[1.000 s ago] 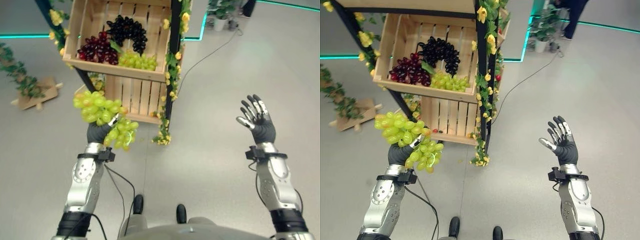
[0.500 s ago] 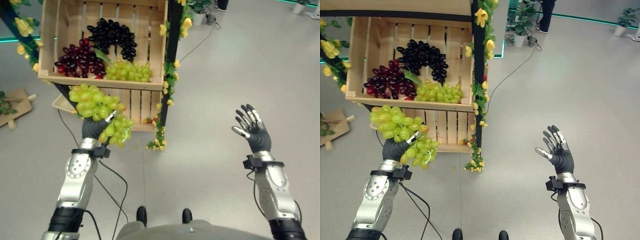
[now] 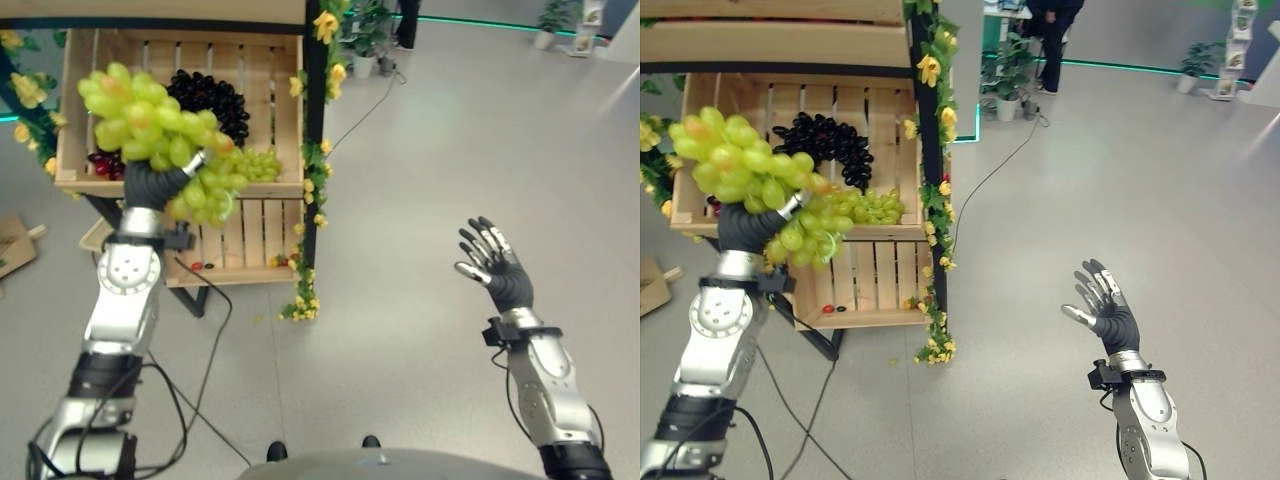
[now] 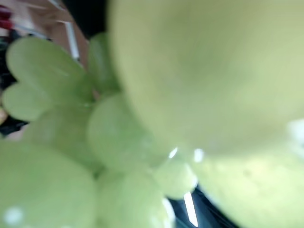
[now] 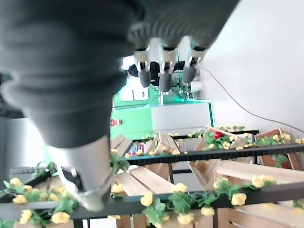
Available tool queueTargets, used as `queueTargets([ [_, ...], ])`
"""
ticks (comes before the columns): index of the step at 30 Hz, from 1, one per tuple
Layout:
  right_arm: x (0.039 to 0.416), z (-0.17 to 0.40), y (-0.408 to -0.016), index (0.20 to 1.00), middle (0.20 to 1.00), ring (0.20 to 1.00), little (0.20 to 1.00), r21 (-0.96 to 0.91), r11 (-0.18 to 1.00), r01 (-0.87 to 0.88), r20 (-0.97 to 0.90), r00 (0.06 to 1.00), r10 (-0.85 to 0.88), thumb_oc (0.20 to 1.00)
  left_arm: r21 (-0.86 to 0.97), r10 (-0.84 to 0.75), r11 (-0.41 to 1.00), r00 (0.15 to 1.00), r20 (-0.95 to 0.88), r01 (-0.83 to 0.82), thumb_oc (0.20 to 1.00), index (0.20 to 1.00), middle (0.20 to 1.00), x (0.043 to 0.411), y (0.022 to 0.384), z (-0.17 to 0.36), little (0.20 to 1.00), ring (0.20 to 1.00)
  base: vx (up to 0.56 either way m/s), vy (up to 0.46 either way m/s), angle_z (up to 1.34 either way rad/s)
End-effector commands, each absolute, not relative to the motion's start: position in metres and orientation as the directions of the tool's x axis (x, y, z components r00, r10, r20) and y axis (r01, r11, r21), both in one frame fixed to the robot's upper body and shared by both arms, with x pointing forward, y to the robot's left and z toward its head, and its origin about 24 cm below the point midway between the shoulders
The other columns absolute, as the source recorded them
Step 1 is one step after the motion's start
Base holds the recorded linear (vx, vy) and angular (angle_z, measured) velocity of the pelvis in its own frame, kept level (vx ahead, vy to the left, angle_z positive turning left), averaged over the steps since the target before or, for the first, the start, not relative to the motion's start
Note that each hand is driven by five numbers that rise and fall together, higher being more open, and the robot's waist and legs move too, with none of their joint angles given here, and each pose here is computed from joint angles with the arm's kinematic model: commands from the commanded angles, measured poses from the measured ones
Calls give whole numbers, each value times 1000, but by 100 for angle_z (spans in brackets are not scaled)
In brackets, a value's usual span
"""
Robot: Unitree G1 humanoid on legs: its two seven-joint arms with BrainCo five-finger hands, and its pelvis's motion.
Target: Pick up the fruits from the basket on one side to the basket on the other side
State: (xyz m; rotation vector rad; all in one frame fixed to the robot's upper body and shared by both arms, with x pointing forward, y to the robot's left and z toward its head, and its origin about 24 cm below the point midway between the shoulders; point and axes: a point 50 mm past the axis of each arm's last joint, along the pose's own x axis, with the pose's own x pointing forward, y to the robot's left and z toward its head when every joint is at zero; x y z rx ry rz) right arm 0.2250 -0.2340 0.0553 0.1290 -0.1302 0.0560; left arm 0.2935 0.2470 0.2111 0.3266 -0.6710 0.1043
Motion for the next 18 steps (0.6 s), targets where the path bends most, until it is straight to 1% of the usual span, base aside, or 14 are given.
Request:
queueTargets([
  [1,234,79,-239,1000,1000,1000,1000,5,993,-114,207,972,111,1000,278,19,904,680,733,-325,200,200,200,312,256,263,200,200,-6,10,-18],
  [8,235,77,-237,1000,1000,1000,1000,-5,991,-131,188,974,130,1000,352,49,845,713,699,-403,200,200,200,333,272,289,200,200,-4,14,-7],
  [11,236,79,-234,1000,1000,1000,1000,-16,988,-154,189,970,154,1000,417,115,773,753,648,-478,200,200,200,346,291,301,200,200,-4,19,-2],
  [13,237,80,-233,1000,1000,1000,1000,-19,987,-162,193,968,163,1000,423,147,764,770,621,-487,200,200,200,351,298,304,200,200,-4,23,-14],
  [15,237,81,-232,1000,1000,1000,1000,-21,985,-170,194,966,171,1000,462,176,730,791,586,-504,200,200,200,355,306,307,200,200,4,21,-22],
  [16,236,80,-233,1000,1000,1000,1000,-26,985,-171,188,967,173,1000,510,213,687,815,539,-517,200,200,200,359,316,303,200,200,12,18,-14],
  [17,236,80,-233,1000,1000,1000,1000,-25,985,-170,189,967,172,1000,511,211,687,814,540,-517,200,200,200,359,315,304,200,200,16,17,-13],
  [18,235,81,-234,1000,1000,1000,1000,-27,985,-168,189,967,170,1000,541,222,657,820,528,-526,200,200,200,360,319,305,200,200,0,8,-11],
])
